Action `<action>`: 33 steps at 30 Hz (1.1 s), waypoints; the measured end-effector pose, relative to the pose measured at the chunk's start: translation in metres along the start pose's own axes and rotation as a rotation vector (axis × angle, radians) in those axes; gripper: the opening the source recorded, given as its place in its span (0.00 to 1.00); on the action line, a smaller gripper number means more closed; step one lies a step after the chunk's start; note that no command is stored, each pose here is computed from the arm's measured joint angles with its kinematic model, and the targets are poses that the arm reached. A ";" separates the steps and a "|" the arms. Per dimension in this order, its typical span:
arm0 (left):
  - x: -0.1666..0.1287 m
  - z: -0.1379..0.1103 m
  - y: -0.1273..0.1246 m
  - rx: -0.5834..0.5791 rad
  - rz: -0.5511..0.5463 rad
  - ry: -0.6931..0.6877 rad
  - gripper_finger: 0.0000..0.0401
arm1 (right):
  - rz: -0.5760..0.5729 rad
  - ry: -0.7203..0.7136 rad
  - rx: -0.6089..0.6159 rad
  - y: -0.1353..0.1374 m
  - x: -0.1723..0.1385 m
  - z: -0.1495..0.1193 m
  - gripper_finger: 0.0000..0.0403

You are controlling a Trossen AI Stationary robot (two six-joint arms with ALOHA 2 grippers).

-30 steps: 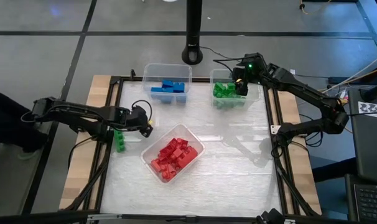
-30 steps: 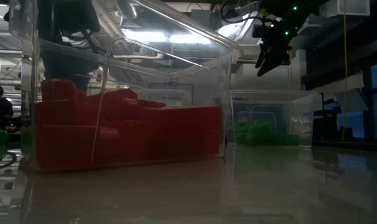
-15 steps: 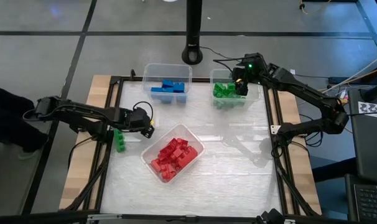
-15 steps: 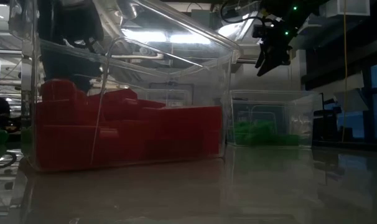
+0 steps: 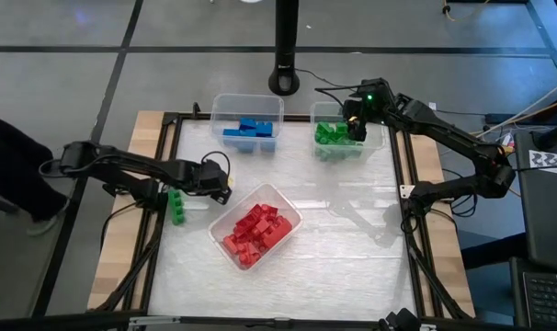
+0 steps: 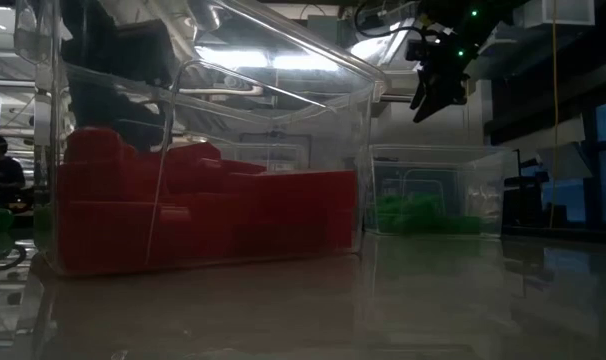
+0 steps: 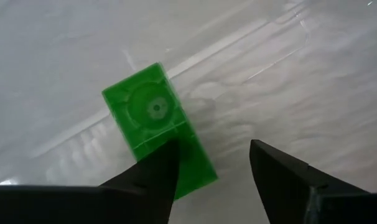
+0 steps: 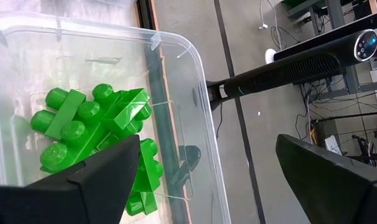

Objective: Sort blocks
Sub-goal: Put the green game piece into the top right transparent bin

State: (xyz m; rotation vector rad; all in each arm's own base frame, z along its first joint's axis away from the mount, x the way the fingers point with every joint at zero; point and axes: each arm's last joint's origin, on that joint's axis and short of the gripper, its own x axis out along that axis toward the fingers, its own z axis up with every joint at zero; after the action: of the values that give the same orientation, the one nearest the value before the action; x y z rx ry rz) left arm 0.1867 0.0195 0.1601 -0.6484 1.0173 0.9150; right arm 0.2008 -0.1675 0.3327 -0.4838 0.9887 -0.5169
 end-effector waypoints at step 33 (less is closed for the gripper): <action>-0.098 0.024 -0.030 0.454 -0.067 -0.530 0.01 | 0.212 -0.421 -0.008 0.001 -0.005 0.023 0.93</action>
State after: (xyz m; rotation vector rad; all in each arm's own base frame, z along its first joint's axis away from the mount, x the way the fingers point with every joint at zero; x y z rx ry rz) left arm 0.2004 -0.0082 0.2604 -0.0460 0.6819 0.7073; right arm 0.2190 -0.1603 0.3455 -0.4644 0.6272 -0.2067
